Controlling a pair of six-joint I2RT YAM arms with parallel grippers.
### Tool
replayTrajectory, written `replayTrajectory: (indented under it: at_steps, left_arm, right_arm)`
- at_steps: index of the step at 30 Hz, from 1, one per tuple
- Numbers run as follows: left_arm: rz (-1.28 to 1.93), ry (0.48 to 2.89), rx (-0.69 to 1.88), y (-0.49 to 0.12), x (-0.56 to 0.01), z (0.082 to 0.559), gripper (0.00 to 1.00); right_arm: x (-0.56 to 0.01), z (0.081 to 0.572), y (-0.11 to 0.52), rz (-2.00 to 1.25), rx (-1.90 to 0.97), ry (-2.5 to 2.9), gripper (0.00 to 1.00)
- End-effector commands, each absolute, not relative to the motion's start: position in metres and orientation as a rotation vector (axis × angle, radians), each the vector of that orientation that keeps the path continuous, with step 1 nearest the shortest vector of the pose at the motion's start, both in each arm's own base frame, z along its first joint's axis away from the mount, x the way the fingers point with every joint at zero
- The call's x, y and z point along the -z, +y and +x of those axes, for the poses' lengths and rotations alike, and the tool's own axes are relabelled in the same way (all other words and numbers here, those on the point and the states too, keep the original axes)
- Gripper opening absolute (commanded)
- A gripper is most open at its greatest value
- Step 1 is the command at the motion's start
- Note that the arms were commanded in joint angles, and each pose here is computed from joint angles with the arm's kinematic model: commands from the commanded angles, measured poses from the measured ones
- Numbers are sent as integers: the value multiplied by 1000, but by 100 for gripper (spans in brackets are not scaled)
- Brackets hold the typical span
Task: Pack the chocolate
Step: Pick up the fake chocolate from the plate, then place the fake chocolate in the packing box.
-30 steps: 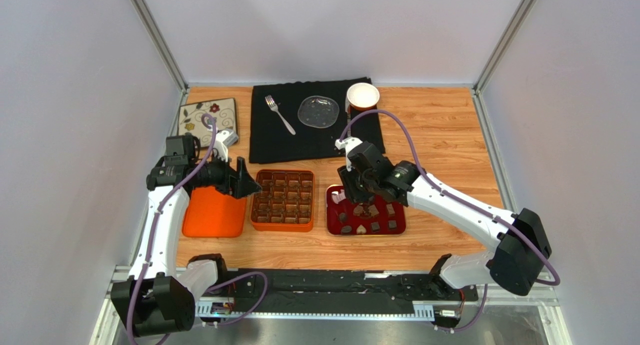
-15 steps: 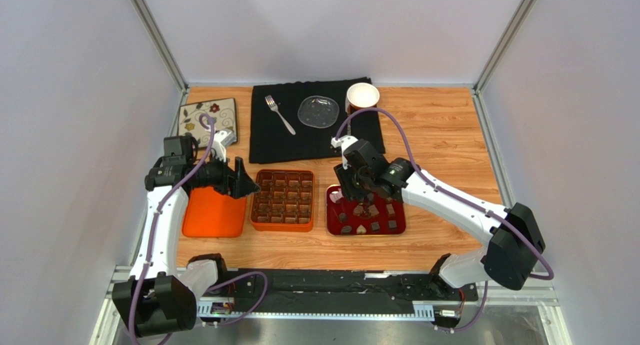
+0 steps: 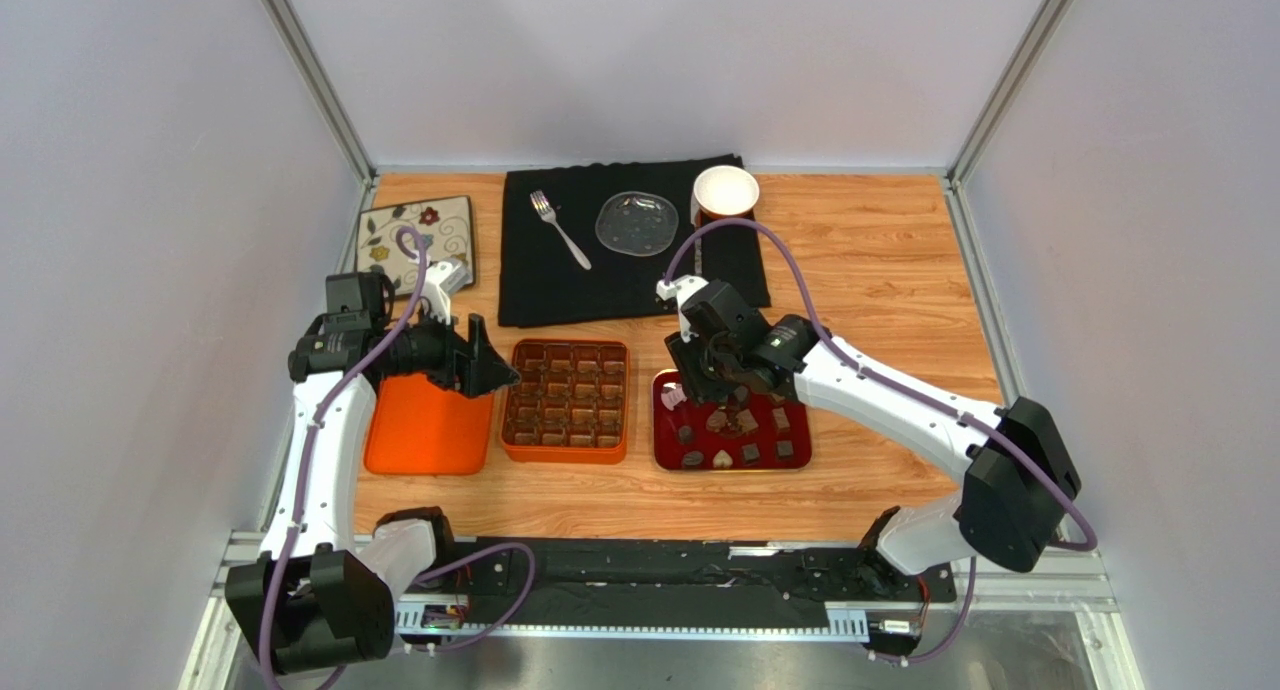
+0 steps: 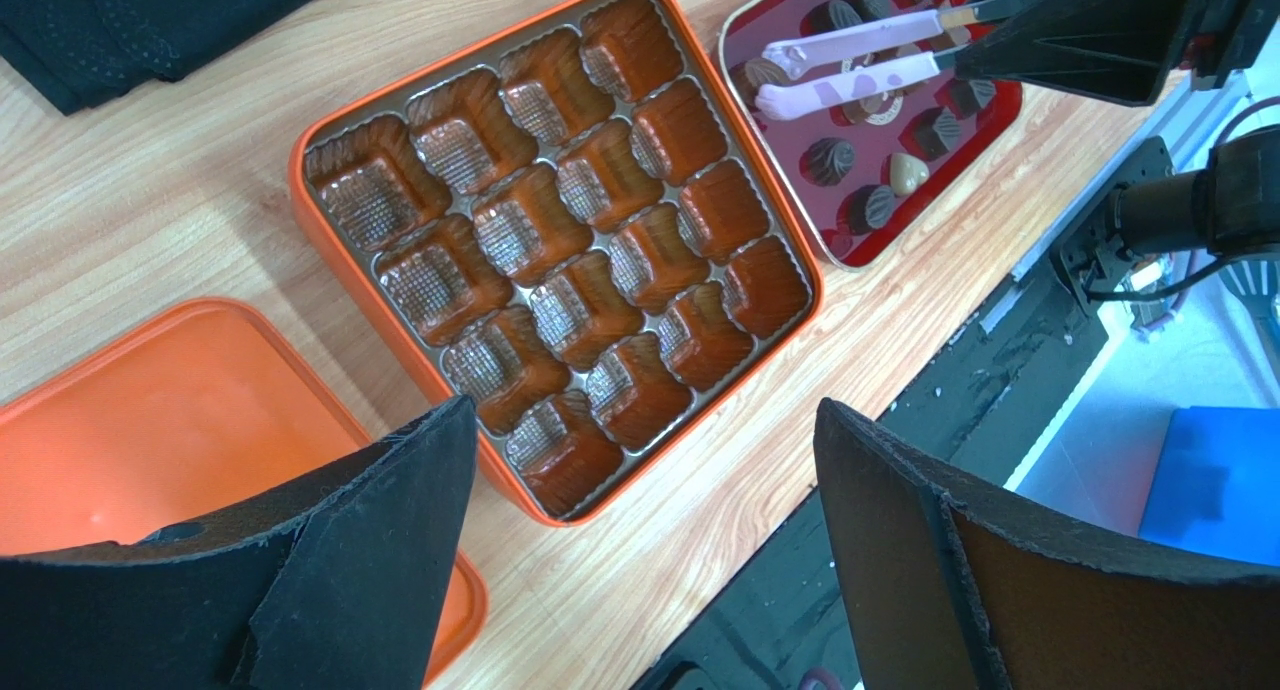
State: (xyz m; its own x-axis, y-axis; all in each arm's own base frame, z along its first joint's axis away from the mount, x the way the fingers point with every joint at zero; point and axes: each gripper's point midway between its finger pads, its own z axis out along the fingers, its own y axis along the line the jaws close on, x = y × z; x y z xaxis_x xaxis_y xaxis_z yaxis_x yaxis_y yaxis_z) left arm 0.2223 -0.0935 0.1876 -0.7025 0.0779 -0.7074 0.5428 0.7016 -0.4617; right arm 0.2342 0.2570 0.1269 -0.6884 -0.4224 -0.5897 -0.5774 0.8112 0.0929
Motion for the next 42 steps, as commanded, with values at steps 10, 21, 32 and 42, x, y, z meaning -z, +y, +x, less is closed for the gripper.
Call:
replayTrajectory:
  at_steps: [10, 21, 32, 42]
  left_arm:
    - [509, 2232, 796, -83, -167, 223, 89]
    - [313, 2340, 378, -24, -123, 272, 85]
    - [296, 2349, 197, -6, -98, 322, 80]
    - [412, 2404, 167, -28, -57, 323, 80]
  right_arm:
    - [-161, 244, 279, -745, -455, 2346, 18]
    - [-238, 231, 303, -777, -606, 2212, 14]
    - [-258, 225, 324, -784, -689, 2167, 14]
    - [-261, 229, 336, -782, -726, 2154, 14]
